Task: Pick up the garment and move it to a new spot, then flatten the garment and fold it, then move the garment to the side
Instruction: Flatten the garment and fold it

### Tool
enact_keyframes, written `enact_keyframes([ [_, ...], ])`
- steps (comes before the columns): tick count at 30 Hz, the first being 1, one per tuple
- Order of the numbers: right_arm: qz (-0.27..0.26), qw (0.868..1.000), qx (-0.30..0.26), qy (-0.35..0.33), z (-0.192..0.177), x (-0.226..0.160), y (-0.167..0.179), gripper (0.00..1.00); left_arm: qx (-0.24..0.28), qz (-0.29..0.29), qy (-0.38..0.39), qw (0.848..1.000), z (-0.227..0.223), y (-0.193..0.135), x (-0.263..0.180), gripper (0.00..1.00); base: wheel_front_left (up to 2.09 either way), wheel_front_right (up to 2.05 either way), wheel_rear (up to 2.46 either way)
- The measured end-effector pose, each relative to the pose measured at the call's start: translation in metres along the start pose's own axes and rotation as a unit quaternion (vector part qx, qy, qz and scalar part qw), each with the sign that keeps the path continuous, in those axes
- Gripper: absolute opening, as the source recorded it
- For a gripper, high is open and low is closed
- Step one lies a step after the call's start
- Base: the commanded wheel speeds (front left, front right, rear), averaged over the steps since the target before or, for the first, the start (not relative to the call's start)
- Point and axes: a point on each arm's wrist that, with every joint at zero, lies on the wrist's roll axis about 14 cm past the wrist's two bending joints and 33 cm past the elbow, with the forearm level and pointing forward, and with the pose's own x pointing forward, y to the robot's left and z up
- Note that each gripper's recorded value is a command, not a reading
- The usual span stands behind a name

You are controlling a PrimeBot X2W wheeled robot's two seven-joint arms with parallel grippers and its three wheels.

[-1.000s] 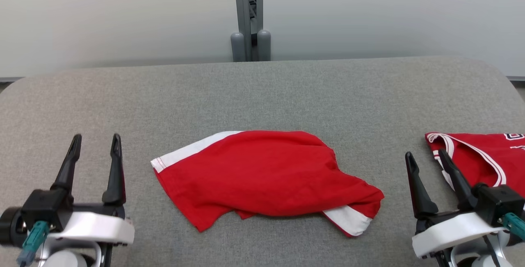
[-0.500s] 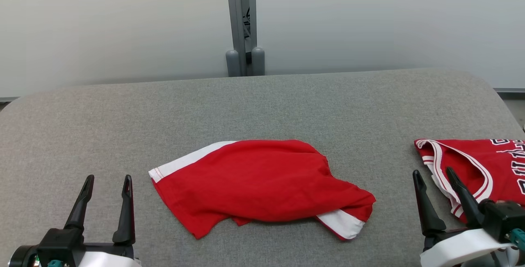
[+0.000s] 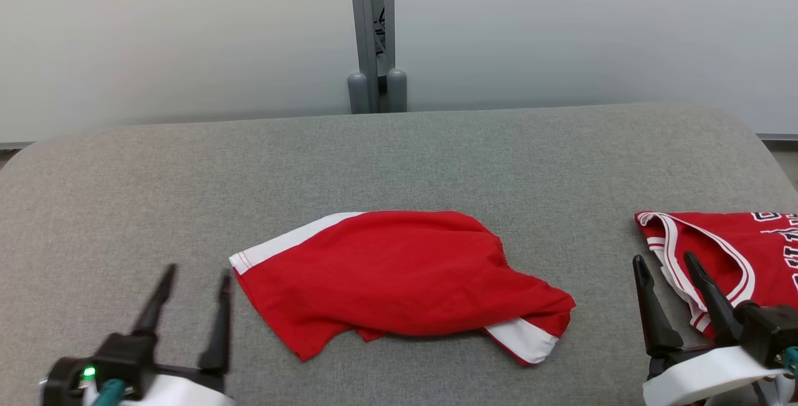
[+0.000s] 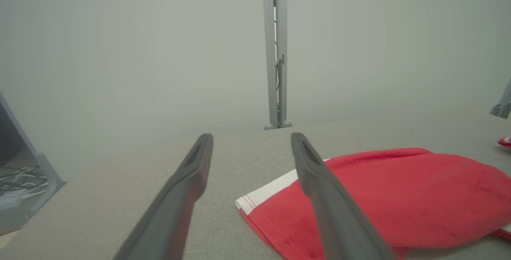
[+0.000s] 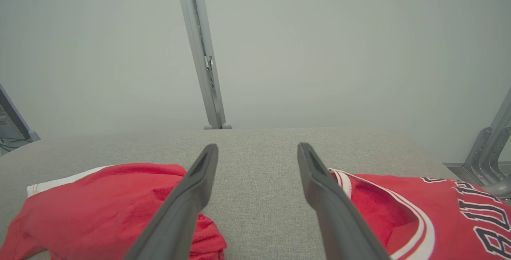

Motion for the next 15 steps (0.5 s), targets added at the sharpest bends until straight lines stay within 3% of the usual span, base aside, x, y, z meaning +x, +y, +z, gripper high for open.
enact_keyframes([
  [4, 0.003, 1.0, 0.0, 0.002, -0.001, 0.001, 0.002, 1.0, -0.015, -0.085, 0.071, 0.994, -0.026, -0.044, -0.003, 1.0, 0.0, 0.0, 0.0],
  [8, 0.006, 1.0, 0.0, 0.005, -0.003, 0.006, 0.004, 1.0, -0.018, -0.159, 0.16, 0.974, -0.064, -0.08, -0.01, 1.0, 0.0, 0.0, 0.0],
  [15, -0.006, 1.0, 0.003, 0.014, -0.009, 0.011, -0.004, 1.0, 0.009, -0.22, 0.256, 0.941, -0.117, -0.097, -0.009, 1.0, 0.0, 0.0, 0.0],
])
